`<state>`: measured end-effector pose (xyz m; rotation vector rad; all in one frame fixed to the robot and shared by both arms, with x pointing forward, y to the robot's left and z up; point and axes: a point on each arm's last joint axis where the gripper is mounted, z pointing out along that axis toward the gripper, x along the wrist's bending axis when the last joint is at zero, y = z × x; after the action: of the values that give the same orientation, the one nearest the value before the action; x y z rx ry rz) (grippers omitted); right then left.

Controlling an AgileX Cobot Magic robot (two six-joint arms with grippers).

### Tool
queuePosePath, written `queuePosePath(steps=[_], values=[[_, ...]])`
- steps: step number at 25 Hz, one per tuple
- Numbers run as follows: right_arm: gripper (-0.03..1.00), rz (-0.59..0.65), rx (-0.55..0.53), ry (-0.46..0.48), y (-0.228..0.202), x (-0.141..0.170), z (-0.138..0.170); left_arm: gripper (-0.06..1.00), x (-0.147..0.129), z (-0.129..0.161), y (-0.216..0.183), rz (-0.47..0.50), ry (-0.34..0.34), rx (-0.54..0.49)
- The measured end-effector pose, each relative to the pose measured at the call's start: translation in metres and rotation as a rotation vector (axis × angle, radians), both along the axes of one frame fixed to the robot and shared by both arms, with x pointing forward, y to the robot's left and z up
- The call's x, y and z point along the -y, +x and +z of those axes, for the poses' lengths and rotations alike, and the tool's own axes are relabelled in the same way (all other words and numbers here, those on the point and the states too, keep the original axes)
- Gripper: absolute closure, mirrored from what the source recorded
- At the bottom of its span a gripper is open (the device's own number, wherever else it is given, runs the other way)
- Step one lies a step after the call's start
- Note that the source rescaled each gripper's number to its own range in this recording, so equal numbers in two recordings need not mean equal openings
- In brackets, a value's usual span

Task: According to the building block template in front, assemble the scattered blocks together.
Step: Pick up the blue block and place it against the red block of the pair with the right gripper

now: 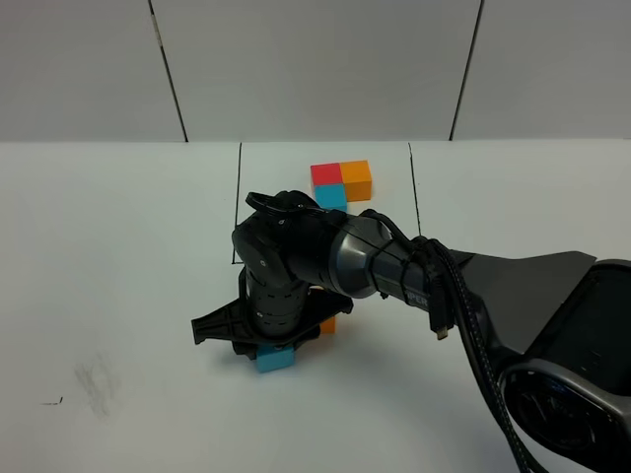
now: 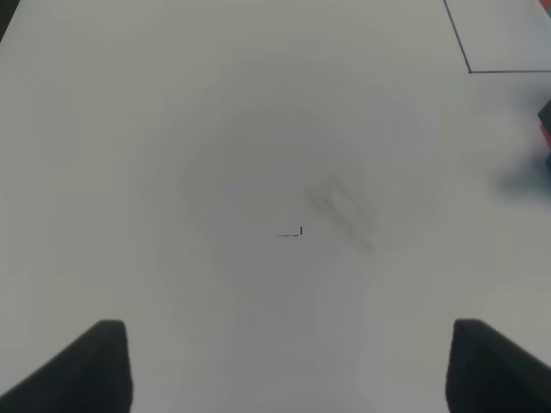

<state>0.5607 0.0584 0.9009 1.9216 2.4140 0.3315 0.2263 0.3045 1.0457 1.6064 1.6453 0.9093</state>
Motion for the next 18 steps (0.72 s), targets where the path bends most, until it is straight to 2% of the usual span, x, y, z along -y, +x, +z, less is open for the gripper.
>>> queuePosePath(steps=[6,18], values=[[0.97,-0.014,-0.017,-0.055,0.003,0.008,-0.005,0.09,0.0,0.0,0.0,0.0,0.0,0.0],[0.97,-0.041,-0.016,-0.049,0.01,0.013,-0.007,0.09,0.0,0.0,0.0,-0.001,0.001,0.0]])
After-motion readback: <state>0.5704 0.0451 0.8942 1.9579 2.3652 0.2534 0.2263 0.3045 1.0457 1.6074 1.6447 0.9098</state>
